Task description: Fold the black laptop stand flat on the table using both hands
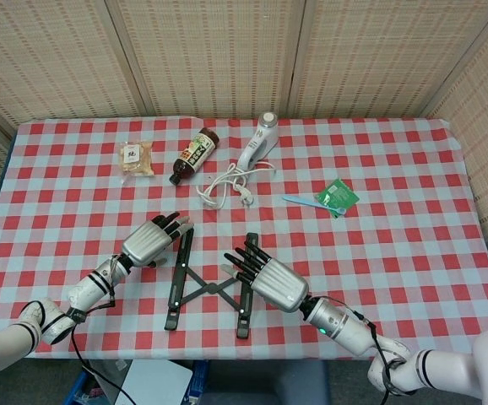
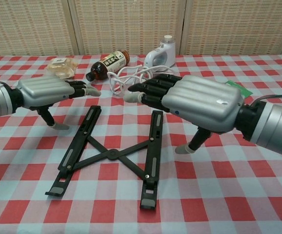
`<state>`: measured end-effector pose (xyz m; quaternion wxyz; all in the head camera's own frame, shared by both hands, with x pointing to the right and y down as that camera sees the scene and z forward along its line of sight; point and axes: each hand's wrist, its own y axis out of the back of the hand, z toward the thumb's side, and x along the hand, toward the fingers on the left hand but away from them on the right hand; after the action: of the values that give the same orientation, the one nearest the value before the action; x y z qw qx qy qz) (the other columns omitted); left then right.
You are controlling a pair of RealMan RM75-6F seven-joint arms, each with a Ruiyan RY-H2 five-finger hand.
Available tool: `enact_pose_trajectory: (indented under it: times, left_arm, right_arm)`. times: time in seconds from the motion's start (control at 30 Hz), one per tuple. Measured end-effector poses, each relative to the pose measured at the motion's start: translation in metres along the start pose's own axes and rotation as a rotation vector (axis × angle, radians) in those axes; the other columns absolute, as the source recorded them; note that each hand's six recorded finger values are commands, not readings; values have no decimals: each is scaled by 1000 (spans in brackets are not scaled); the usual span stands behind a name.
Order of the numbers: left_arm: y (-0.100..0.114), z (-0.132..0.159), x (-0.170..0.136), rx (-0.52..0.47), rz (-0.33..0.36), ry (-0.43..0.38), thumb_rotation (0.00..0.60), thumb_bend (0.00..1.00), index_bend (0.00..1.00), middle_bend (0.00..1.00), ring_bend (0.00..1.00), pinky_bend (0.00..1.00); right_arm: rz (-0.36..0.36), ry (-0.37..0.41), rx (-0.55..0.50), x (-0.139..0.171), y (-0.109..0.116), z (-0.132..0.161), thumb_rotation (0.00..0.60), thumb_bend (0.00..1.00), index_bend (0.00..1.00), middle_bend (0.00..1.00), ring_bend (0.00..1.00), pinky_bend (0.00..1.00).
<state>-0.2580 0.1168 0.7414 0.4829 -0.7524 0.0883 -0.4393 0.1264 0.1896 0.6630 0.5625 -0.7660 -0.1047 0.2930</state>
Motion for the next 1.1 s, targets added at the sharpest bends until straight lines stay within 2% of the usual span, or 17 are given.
enact_pose_trajectory:
  times: [0.63, 1.1]
  left_arm:
    - [-9, 6, 7, -28, -11, -2, 600, 227, 0, 0, 39, 208]
    - [-12, 5, 5, -72, -17, 8, 600, 227, 0, 0, 39, 208]
  right_arm:
    - [26, 33, 80, -15, -39, 7, 600, 0, 0, 0, 0, 0]
    - [13, 37, 94, -33, -48, 11, 600, 0, 0, 0, 0, 0]
